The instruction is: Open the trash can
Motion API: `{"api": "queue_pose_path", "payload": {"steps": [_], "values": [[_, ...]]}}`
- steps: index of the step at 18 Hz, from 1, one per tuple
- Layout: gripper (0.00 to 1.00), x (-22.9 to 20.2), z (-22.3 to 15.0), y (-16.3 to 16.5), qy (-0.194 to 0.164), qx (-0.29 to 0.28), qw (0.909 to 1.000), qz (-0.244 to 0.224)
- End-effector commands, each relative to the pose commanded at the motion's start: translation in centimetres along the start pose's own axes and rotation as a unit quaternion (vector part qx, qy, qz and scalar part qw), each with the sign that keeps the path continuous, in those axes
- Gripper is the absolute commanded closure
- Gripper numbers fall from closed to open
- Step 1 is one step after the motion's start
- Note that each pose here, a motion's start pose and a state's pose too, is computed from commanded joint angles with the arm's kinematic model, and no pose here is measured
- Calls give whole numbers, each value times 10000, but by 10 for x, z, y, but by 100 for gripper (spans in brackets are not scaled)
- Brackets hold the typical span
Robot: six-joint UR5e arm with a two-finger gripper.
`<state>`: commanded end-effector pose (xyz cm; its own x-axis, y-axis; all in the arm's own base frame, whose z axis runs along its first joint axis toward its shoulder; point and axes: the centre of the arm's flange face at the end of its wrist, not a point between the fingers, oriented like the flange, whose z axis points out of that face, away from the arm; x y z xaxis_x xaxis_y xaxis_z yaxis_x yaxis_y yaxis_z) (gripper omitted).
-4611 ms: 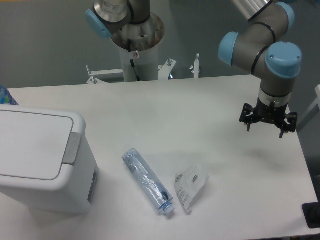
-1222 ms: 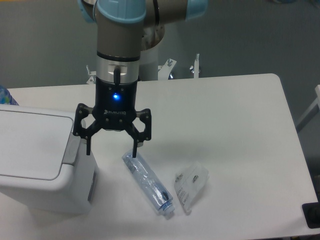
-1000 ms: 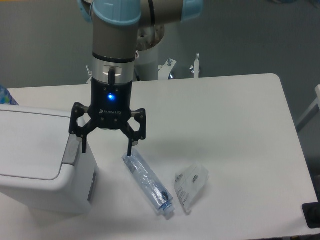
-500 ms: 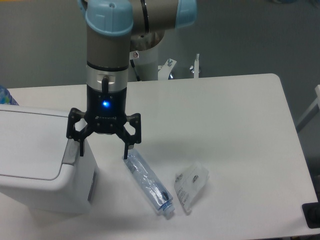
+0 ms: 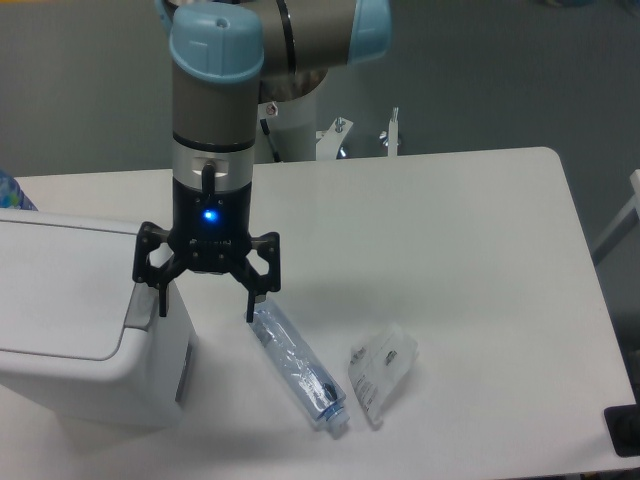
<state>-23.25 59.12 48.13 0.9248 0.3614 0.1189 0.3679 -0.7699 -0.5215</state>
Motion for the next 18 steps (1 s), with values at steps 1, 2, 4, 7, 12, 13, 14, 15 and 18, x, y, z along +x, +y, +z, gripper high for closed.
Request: {"api": "queue_pose_path", "payload": {"steps": [1, 2, 4, 7, 12, 13, 14, 15, 18], "values": [[0, 1, -1, 0, 3, 6, 10000, 8], [0, 2, -1, 0, 6, 13, 10000, 16], [0, 3, -1, 0, 10, 12, 10000, 23], [0, 6, -1, 0, 22, 9, 10000, 42], [0, 7, 1, 0, 20, -8, 10000, 38], [0, 6, 1, 0, 16, -7, 10000, 31], [0, 6, 1, 0, 16, -7, 10000, 31], [0, 6, 1, 0, 16, -7, 10000, 31], [0, 5, 2, 1, 19, -21, 10000, 28]]}}
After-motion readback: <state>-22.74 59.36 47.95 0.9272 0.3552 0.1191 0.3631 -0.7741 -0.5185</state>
